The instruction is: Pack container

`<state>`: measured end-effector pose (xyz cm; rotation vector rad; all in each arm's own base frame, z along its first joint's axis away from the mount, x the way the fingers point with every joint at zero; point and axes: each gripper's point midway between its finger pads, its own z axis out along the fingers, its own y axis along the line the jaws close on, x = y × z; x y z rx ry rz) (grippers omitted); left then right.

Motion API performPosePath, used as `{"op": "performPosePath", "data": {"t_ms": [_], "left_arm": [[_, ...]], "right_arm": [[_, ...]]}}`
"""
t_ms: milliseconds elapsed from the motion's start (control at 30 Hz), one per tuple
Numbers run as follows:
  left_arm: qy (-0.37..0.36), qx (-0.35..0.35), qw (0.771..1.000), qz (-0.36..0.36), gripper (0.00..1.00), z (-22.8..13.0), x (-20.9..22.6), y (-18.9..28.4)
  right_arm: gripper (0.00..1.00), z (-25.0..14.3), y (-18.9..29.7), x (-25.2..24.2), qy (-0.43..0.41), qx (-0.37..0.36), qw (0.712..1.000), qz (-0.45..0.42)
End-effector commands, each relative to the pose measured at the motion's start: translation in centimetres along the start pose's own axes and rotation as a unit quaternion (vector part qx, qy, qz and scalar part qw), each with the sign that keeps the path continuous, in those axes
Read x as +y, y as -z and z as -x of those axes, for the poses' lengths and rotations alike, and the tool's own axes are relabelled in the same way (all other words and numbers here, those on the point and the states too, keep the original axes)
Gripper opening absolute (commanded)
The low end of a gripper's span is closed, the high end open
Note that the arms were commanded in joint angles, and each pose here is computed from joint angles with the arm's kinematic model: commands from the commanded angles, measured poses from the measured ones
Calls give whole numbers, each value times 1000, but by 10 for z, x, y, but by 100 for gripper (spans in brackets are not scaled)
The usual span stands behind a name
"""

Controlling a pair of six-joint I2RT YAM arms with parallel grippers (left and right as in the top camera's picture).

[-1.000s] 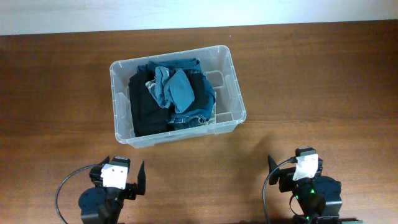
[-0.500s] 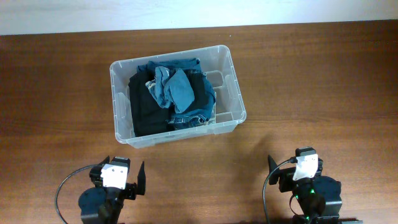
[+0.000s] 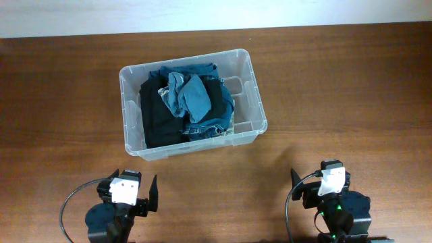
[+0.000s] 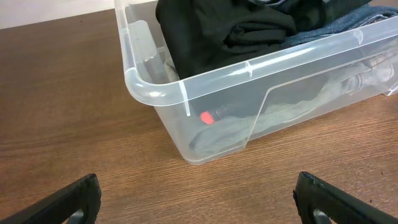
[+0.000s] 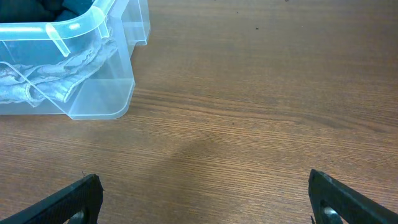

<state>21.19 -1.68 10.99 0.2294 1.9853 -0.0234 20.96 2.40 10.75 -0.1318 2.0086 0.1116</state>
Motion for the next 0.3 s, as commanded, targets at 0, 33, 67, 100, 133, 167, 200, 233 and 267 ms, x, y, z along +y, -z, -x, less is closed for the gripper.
{"op": "performPosePath", "data": {"t_ms": [0,33,67,100,133,167,200,233,267], "left_arm": [[-1,-5,1000,-2,100,0,-1,0],[-1,-5,1000,-2,100,0,-1,0],[-1,-5,1000,-2,100,0,-1,0],[-1,-5,1000,-2,100,0,-1,0],[-1,-5,1000,-2,100,0,-1,0],[-1,-5,1000,-2,100,0,-1,0],[-1,-5,1000,-2,100,0,-1,0],[-1,-5,1000,-2,100,0,-1,0],[-1,-5,1000,-2,100,0,-1,0]], "right_arm": [[98,-1,-1,1,-1,-2,1000,3],[98,-1,-1,1,-1,-2,1000,3],[98,-1,-1,1,-1,-2,1000,3],[98,-1,-1,1,-1,-2,1000,3],[98,-1,-1,1,-1,-2,1000,3],[99,-1,-1,1,-1,-2,1000,3],[98,-1,-1,1,-1,-2,1000,3],[98,-1,-1,1,-1,-2,1000,3],[98,-1,-1,1,-1,-2,1000,3]]}}
